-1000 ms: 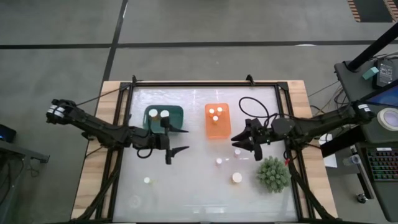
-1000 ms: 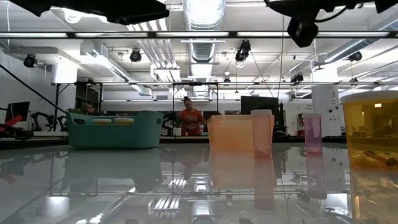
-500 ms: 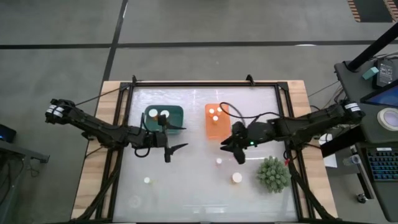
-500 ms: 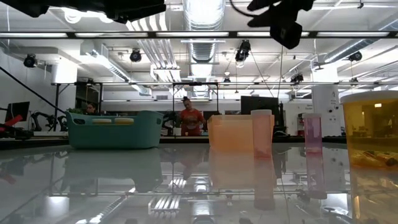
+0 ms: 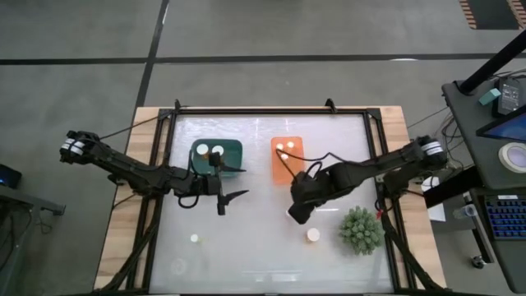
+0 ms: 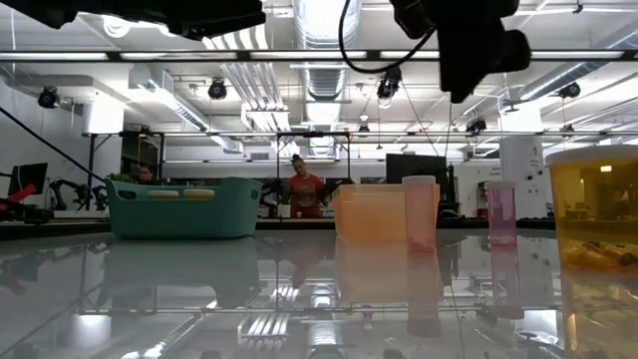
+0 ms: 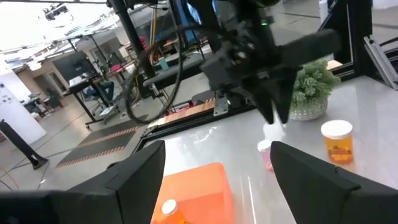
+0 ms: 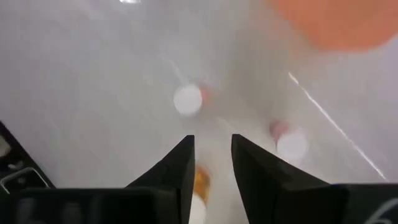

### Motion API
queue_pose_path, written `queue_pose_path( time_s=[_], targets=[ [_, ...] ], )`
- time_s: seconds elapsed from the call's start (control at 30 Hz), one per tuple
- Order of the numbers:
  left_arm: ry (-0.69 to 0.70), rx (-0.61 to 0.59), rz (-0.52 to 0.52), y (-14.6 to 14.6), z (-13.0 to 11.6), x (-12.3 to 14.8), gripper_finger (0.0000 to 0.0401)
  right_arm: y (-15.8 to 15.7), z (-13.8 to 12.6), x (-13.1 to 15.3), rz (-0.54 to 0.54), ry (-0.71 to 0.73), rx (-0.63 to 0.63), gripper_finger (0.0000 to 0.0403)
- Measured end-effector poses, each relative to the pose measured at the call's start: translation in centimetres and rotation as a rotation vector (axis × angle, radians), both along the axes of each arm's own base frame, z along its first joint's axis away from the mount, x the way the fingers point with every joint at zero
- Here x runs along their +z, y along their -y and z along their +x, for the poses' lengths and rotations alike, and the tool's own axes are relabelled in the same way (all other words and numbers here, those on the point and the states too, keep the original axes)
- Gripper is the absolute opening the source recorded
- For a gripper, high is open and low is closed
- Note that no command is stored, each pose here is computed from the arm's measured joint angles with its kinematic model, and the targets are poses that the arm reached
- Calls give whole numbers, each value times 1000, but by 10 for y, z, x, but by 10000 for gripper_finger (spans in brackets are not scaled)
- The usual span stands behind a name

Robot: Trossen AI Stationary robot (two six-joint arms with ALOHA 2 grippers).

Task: Pick and place medicine bottles into bin by pill shape (circle, oval)
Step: Put the left small pink pill bottle into the orange bin

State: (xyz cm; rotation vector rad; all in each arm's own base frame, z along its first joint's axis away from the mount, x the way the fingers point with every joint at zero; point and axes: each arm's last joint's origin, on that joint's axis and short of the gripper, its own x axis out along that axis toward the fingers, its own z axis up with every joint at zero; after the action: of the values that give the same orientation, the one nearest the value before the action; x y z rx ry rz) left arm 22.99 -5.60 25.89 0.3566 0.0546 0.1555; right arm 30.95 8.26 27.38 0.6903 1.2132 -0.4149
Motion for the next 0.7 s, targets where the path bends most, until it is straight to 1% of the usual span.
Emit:
queue_pose_path(
  time_s=[0.13,0.27,0.37,0.5,0.7],
  targets=[
    [-15,-3,4,0,-2,0,274,-11,9,-6,31,-88,-21,81],
    [-21,-1,1,-1,-6,2,274,-16,18,-11,53,-110,-56,70],
    [-23,0,-17,-2,-10,5,274,-18,23,-14,54,-119,-77,77],
    [-32,1,-20,-3,-14,6,274,-17,28,-21,51,-123,-97,114],
    [-18,0,-27,-4,-16,8,274,-16,39,-37,38,-132,-118,196]
  ],
)
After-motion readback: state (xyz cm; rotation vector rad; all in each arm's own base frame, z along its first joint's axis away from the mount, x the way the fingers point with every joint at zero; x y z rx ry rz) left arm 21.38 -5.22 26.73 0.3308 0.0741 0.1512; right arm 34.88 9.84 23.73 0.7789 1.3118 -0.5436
